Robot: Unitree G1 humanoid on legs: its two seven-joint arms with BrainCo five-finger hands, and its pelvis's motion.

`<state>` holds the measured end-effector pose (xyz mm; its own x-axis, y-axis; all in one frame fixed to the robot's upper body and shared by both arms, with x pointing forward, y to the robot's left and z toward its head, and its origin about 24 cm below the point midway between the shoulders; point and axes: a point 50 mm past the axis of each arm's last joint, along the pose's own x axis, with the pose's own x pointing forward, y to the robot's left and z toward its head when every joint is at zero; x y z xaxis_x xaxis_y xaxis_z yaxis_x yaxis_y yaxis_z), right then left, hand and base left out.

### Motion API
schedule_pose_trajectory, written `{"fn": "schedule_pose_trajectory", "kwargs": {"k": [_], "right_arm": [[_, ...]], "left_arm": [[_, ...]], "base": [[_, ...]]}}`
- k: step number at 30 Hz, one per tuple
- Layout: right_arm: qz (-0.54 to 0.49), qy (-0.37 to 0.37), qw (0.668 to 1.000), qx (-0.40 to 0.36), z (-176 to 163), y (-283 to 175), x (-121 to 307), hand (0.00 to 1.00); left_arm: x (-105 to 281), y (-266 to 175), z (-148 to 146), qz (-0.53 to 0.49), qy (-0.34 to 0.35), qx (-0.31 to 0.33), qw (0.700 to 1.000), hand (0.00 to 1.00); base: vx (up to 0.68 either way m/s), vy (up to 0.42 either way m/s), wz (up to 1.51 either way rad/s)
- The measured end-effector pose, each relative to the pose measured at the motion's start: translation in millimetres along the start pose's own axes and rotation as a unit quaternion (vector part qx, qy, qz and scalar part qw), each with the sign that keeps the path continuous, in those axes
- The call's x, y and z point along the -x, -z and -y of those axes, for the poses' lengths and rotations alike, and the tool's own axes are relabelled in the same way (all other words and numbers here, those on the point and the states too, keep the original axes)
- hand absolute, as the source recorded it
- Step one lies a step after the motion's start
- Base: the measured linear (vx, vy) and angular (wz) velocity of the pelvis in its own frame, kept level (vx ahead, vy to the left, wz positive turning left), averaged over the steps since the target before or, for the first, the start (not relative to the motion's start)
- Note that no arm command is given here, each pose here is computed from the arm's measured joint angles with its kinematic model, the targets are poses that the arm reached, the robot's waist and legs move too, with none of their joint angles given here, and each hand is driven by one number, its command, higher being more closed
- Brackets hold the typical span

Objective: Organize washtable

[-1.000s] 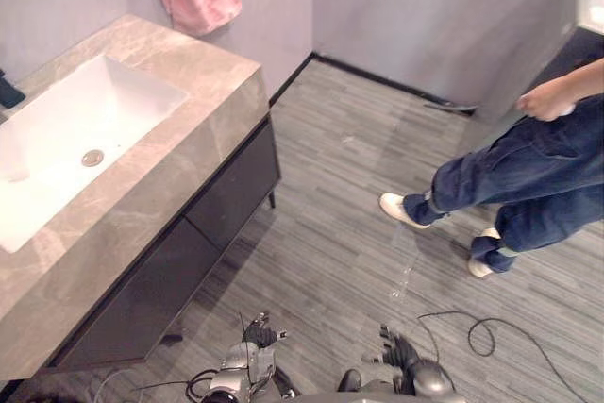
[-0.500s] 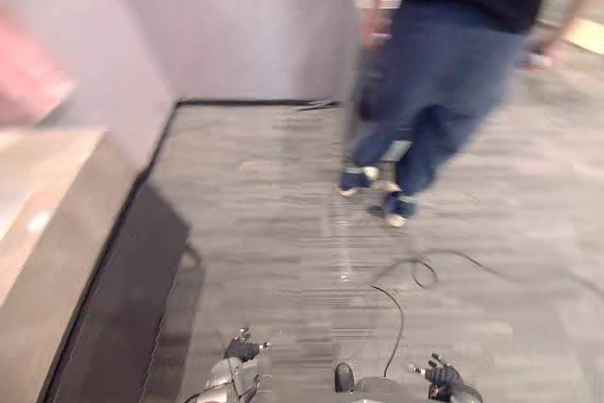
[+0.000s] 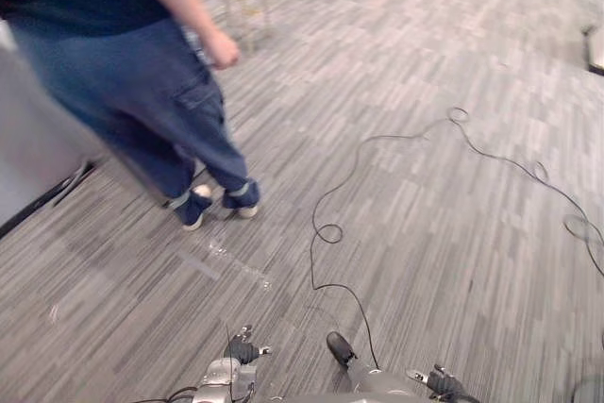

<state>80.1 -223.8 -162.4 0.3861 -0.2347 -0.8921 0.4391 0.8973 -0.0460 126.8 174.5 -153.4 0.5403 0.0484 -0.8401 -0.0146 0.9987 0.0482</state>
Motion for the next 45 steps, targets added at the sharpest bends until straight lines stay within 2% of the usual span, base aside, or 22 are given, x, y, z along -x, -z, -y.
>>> {"fn": "schedule_pose_trajectory", "kwargs": {"k": [4, 7, 10, 11, 14, 22, 27, 35, 45], "right_arm": [[-0.001, -0.002, 1.000, -0.004, -2, 1, 0, 0.00], [0.022, -0.003, 1.000, -0.013, -3, -16, -3, 0.00], [0.010, 0.005, 1.000, -0.005, 6, -1, 1, 0.00], [0.016, -0.001, 1.000, 0.008, 5, -3, 1, 0.00], [0.010, 0.005, 1.000, 0.006, 6, -4, 0, 0.00], [-0.005, 0.001, 1.000, 0.005, 8, 9, 3, 0.00], [-0.022, -0.003, 1.000, -0.008, 5, 18, 4, 0.00], [-0.029, -0.004, 0.996, -0.083, 1, 28, 6, 0.00], [-0.029, -0.010, 0.995, -0.093, -4, 25, 5, 0.00]], "left_arm": [[3, 13, 4, -0.021, 0.005, -0.008, 1.000, 0.00], [3, 13, 14, -0.020, 0.014, 0.006, 1.000, 0.00], [2, 9, 13, -0.011, 0.010, 0.034, 0.999, 0.00], [4, 16, 11, -0.019, 0.000, 0.068, 0.998, 0.00], [3, 8, 10, 0.000, -0.011, 0.113, 0.994, 0.00], [4, 18, 4, -0.020, -0.030, 0.141, 0.989, 0.00], [5, 21, -3, -0.019, -0.047, 0.208, 0.977, 0.00], [8, 30, -11, -0.029, -0.050, 0.193, 0.980, 0.00], [12, 42, -13, -0.045, -0.054, 0.184, 0.981, 0.00]], "base": [[-0.06, 0.009, -1.27], [-0.02, 0.013, -1.14], [0.06, 0.058, -0.90], [0.02, -0.109, -1.62], [0.01, -0.135, -1.45], [0.07, -0.049, -0.26], [0.06, 0.071, 0.12], [-0.03, 0.118, -0.03], [-0.01, 0.040, 0.02]]}}
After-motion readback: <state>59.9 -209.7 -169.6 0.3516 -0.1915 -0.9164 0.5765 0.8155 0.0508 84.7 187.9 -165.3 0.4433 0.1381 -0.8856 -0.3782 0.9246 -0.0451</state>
